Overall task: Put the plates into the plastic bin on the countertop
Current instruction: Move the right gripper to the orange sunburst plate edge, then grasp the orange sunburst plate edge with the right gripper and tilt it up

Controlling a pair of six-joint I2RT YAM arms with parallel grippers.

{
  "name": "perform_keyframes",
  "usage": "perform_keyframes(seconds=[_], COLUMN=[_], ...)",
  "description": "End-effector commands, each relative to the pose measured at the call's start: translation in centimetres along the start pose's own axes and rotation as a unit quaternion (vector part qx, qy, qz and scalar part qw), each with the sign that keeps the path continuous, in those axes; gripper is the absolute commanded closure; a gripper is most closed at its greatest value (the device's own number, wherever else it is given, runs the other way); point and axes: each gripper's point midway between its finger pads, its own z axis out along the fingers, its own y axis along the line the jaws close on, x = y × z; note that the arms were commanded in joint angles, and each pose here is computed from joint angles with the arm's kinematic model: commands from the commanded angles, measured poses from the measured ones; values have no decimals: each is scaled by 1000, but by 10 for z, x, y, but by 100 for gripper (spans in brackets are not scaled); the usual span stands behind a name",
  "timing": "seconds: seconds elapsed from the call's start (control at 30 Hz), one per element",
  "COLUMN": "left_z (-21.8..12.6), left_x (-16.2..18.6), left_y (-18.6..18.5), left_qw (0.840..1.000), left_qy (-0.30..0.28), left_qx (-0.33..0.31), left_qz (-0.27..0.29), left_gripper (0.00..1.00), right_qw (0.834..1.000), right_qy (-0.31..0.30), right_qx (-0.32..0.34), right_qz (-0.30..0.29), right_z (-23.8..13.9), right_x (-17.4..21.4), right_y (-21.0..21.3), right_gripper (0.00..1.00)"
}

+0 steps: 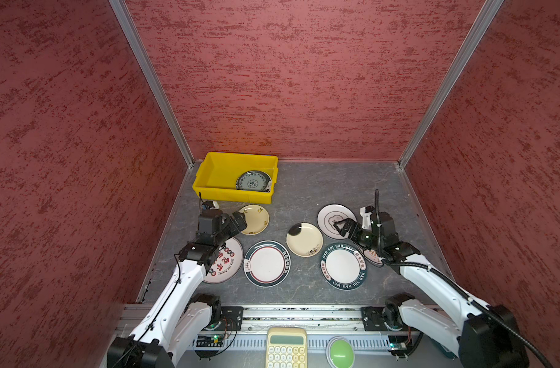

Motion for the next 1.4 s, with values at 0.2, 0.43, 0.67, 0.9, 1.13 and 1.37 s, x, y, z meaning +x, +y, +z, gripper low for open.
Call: perform_keyframes(seconds=[0.2, 0.43, 0.67, 0.9, 1.13, 1.37], left_z=[-3, -5, -2, -9, -11, -15], left_x=[12, 12, 19, 19, 22, 20], left_y=[-38, -50, -58, -55, -68, -66], left_qw=[993, 990, 985, 984, 977, 978], left_qy=[29, 26, 29, 11, 24, 19], left_qx=[112, 137, 168, 167, 203, 197], left_qz=[-2, 15, 36, 63, 58, 62], left_gripper=[1, 1, 1, 1, 1, 1], right_qw=[988, 959, 931, 913, 902, 897], right_qy=[-66, -92, -131, -127, -141, -148], right_qx=[124, 201, 201, 222, 232, 212], right_qz=[64, 179, 276, 318, 336, 359], right_z=[-35, -60, -71, -67, -66, -58], right_x=[-16, -9, 0, 13, 14, 20], right_y=[-58, -105, -127, -144, -154, -160], right_gripper=[1, 1, 3, 3, 8, 14])
